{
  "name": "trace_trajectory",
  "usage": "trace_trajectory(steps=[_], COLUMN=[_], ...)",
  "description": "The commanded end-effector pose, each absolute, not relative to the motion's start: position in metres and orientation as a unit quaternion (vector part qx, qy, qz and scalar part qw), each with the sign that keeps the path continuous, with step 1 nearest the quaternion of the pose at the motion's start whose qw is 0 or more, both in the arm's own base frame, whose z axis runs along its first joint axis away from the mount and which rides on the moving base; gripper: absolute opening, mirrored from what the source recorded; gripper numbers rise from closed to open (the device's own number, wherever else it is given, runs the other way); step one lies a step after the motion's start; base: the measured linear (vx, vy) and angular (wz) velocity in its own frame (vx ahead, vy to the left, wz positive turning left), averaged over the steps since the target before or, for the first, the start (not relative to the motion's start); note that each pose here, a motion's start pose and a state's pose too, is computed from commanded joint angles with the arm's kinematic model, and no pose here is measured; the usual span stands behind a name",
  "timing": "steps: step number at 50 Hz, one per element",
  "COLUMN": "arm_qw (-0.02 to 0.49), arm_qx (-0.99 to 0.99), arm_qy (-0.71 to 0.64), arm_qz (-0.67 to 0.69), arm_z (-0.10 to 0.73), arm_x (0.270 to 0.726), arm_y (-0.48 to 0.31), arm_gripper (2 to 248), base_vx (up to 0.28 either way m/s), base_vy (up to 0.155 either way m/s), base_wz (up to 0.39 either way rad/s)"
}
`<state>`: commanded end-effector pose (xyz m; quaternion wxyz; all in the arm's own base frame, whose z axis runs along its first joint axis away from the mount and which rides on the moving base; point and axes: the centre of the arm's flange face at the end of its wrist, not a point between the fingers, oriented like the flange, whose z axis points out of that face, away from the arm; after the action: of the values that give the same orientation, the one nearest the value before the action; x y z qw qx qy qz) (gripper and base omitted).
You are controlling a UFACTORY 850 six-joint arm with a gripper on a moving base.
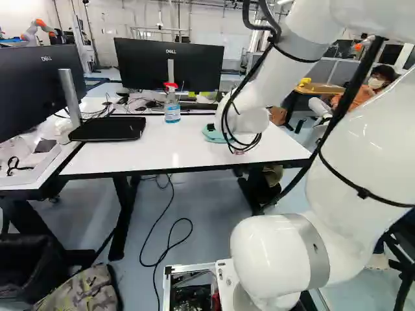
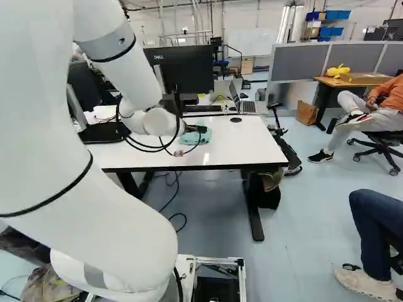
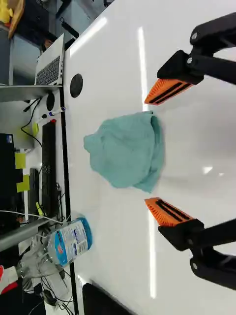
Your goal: Clean the table with the green towel
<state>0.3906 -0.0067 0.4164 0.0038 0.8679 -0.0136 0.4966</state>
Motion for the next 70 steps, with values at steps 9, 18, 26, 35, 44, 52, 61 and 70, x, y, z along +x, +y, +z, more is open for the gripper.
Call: trace_trajectory(steps=[9,18,26,35,44,52,61,70], arm_qw=[0.003,0.003,0.002,0.002,0.001,0.001,0.000,0.000], arm_qx=[0.857,0.848,0.840,0.832,0.826,0.821,0.818,0.815], arm_qy=[-0.011,-0.008,-0.006,-0.004,-0.003,-0.002,-0.001,0.000], arm_qz=[0.515,0.530,0.543,0.554,0.564,0.570,0.576,0.579], arm_z=[0.406,0.397,0.390,0.382,0.376,0.372,0.369,0.367], arm_x=[0.366,0.344,0.327,0.310,0.296,0.286,0.278,0.272], arm_y=[-0.005,-0.004,-0.003,-0.002,-0.001,-0.001,0.000,0.000], arm_gripper=[247,247,247,247,247,247,247,247], base_vx=[0.000,0.000,0.000,0.000,0.000,0.000,0.000,0.000], base_vy=[0.000,0.000,0.000,0.000,0.000,0.000,0.000,0.000], base_wz=[0.000,0.000,0.000,0.000,0.000,0.000,0.000,0.000])
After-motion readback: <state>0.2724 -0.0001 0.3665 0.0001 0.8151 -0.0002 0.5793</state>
